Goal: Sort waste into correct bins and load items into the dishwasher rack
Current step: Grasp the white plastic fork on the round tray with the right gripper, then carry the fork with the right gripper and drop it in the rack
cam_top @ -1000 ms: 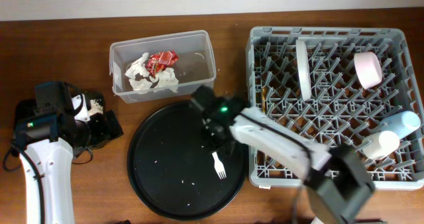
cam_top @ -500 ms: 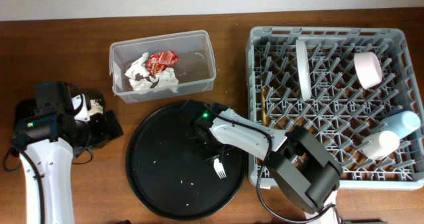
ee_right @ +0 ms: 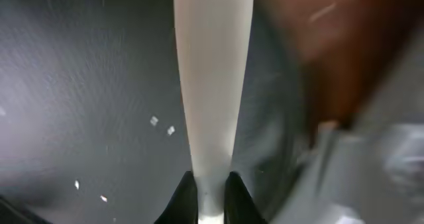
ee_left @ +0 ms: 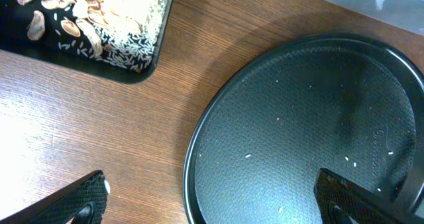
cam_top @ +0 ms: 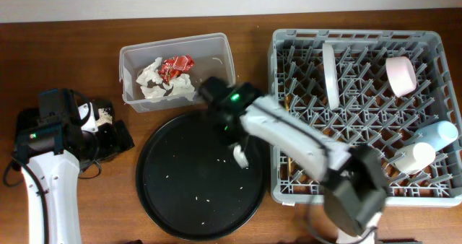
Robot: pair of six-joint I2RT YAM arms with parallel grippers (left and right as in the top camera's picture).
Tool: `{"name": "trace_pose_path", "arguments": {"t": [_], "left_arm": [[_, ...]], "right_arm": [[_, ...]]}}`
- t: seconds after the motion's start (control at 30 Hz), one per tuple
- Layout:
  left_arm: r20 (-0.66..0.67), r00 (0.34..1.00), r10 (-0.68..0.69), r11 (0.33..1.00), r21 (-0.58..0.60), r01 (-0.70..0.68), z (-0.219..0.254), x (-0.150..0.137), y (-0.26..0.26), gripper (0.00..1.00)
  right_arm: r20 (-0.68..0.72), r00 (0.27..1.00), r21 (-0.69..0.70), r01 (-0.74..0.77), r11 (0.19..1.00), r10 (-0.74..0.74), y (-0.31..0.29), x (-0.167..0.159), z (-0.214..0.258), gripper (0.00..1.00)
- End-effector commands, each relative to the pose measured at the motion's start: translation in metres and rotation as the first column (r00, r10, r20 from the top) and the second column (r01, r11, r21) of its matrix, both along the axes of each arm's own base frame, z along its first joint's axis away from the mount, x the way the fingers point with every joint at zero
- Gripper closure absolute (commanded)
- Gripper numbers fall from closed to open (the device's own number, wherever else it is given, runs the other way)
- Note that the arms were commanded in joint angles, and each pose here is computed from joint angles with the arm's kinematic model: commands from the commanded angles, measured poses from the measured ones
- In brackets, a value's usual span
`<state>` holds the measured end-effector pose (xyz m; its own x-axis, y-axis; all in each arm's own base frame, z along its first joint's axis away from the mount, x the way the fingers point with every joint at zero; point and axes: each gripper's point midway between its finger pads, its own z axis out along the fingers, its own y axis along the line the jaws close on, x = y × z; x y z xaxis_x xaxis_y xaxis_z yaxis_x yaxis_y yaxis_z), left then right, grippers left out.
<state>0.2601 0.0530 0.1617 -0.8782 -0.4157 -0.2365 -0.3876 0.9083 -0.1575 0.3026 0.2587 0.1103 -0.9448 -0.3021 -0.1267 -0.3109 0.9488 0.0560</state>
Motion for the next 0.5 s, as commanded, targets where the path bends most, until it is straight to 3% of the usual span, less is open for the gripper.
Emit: {"name": "trace_pose_path", "arguments": {"t": [0.0, 0.13, 0.37, 0.47], "left_arm": [[0.024, 1.0, 0.012, 1.0, 0.001, -0.012, 0.007, 0.002, 0.001, 0.01], [0.024, 1.0, 0.012, 1.0, 0.001, -0.012, 0.007, 0.002, 0.001, 0.01], [0.024, 1.0, 0.012, 1.0, 0.001, -0.012, 0.007, 0.002, 0.001, 0.01], [0.024, 1.0, 0.012, 1.0, 0.001, -0.012, 0.007, 0.002, 0.001, 0.01]], "right_arm": [[0.181, 0.973, 0.057, 0.133, 0.989, -0.141, -0.049, 0.035, 0.07, 0.96], [0.131, 0.944, 0.013, 0.303, 0.953, -0.302, -0.118, 0.048, 0.066, 0.96], [0.037, 0.949, -0.085, 0.317, 0.945, -0.315, -0.137, 0.021, -0.025, 0.96], [0.036, 0.949, -0.087, 0.316, 0.945, -0.314, -0.138, 0.019, -0.034, 0.95]]}}
